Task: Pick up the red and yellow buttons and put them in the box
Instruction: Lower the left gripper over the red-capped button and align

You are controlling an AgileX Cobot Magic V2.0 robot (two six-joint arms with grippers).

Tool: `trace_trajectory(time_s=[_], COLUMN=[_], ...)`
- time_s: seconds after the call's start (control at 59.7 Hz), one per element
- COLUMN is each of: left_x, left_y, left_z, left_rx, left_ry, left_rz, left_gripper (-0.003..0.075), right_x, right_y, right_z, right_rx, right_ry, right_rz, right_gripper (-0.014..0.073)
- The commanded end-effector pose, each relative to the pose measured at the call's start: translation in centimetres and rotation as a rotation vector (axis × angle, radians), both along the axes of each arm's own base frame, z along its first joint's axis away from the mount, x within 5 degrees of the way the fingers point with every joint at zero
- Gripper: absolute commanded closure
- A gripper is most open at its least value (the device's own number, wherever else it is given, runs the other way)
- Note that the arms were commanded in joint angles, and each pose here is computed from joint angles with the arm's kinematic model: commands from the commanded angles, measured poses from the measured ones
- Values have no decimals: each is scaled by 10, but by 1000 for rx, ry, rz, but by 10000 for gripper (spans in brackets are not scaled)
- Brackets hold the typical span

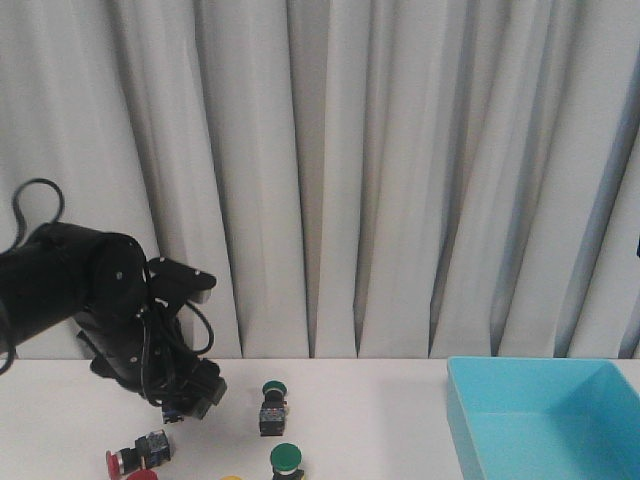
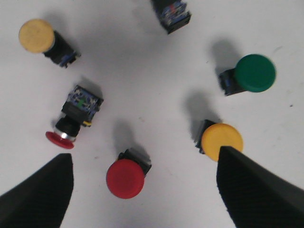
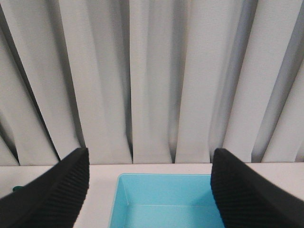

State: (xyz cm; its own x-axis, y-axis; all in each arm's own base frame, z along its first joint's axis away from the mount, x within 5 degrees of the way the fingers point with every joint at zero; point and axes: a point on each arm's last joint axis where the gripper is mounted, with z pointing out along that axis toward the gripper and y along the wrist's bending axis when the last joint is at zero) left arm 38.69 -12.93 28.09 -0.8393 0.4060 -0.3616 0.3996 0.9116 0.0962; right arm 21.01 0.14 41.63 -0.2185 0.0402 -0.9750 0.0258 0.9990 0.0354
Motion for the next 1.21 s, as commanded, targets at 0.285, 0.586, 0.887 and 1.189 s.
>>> trace_trajectory(time_s=[0.285, 0.586, 0.887, 1.189], left_x=[12, 23, 31, 35], left_y=[17, 14, 25, 34], left_z=[-11, -44, -69, -70], left_rx=[1, 28, 48, -67], left_ry=[58, 122, 182, 211], left_rz=[150, 145, 177, 185], left_gripper=[140, 140, 140, 169], right_x=[-3, -3, -3, -3], right_y=[0, 0, 0, 0], right_z=[20, 20, 20, 20], right_rx=[-21, -21, -21, -21], right_ry=[-115, -115, -115, -115], right_rz=[5, 5, 5, 5], right_gripper=[88, 88, 88, 88])
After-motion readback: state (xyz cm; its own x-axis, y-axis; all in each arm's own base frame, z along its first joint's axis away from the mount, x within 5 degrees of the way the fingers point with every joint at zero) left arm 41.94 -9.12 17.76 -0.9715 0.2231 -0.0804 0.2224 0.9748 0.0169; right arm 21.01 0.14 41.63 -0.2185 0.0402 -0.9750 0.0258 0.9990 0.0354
